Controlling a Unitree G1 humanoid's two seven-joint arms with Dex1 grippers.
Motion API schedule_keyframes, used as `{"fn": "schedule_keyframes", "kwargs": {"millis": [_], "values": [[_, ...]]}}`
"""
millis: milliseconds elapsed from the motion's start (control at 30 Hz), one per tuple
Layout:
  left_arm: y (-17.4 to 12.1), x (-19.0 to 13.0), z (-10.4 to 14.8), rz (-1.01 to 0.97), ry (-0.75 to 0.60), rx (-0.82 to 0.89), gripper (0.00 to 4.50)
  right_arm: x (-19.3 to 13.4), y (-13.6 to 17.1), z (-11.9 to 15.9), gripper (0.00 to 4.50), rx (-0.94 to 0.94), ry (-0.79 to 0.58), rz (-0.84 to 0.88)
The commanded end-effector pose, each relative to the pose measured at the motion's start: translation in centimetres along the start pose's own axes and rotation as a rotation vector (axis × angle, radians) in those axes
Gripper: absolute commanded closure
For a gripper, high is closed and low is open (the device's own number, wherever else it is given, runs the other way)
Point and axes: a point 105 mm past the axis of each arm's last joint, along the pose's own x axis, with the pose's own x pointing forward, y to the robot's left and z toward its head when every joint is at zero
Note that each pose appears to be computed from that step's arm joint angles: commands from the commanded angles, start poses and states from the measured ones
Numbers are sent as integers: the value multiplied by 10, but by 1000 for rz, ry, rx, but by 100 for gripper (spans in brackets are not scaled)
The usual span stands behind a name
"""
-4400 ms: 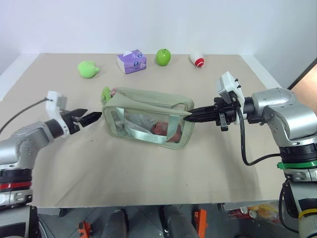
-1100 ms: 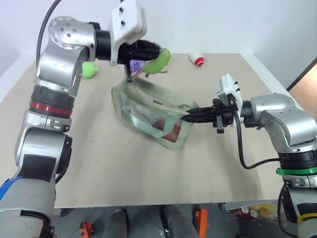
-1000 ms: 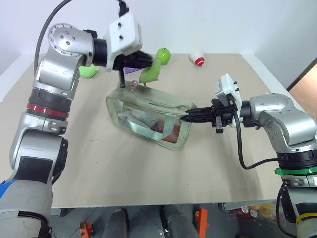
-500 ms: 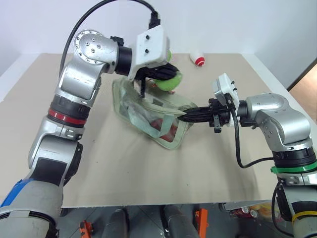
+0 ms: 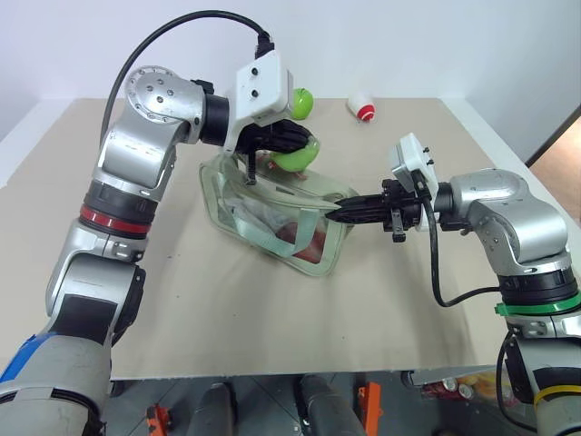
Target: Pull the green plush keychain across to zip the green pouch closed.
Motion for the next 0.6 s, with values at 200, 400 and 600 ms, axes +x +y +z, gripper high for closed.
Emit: {"fn": "schedule_keyframes", "kwargs": {"millis": [200, 400, 600], "values": [[12, -25, 23, 64, -67, -17, 209, 3, 0, 15, 450, -59, -29, 11], [11, -42, 25, 70, -69, -39, 9, 4, 0, 17, 450, -59, -34, 17], [9, -58, 12, 79, 9, -35, 4, 5, -1, 18, 450, -59, -40, 22]]}}
